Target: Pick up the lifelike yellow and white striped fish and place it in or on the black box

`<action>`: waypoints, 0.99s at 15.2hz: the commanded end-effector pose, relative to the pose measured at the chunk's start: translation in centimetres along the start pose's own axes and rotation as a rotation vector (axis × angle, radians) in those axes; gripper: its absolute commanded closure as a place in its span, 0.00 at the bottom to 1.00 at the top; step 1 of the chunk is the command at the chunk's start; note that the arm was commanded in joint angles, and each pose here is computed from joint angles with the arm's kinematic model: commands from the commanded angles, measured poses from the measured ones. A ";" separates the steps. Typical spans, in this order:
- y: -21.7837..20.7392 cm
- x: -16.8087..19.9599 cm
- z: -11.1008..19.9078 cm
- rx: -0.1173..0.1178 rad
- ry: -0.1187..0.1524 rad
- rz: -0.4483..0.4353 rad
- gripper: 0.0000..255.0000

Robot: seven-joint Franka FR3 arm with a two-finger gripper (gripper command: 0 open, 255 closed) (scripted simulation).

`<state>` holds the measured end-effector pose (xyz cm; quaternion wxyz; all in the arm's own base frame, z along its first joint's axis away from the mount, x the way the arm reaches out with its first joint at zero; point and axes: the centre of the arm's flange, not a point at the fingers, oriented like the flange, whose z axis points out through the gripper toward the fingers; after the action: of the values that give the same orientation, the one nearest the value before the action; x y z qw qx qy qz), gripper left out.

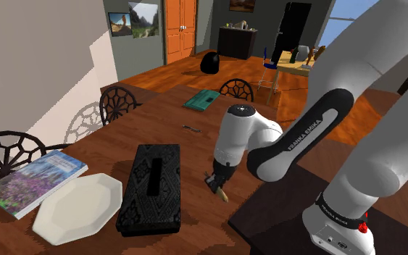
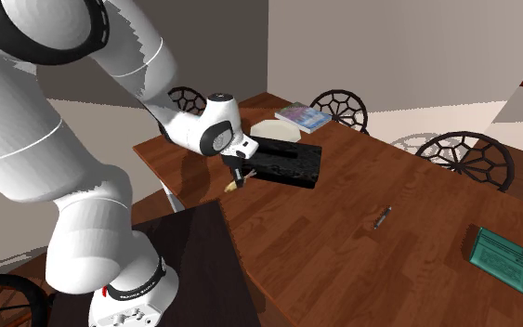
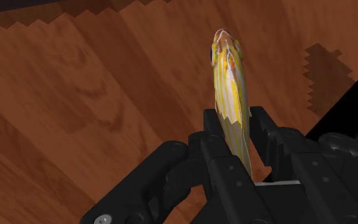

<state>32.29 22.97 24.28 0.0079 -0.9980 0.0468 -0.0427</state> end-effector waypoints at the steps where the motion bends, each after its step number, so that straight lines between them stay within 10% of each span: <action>1: 0.0 0.1 -1.2 0.002 -0.002 0.001 1.00; 15: -0.1 0.8 -8.5 0.002 -0.002 0.001 1.00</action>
<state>32.31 22.96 32.32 0.0091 -0.9980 0.0472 -0.0423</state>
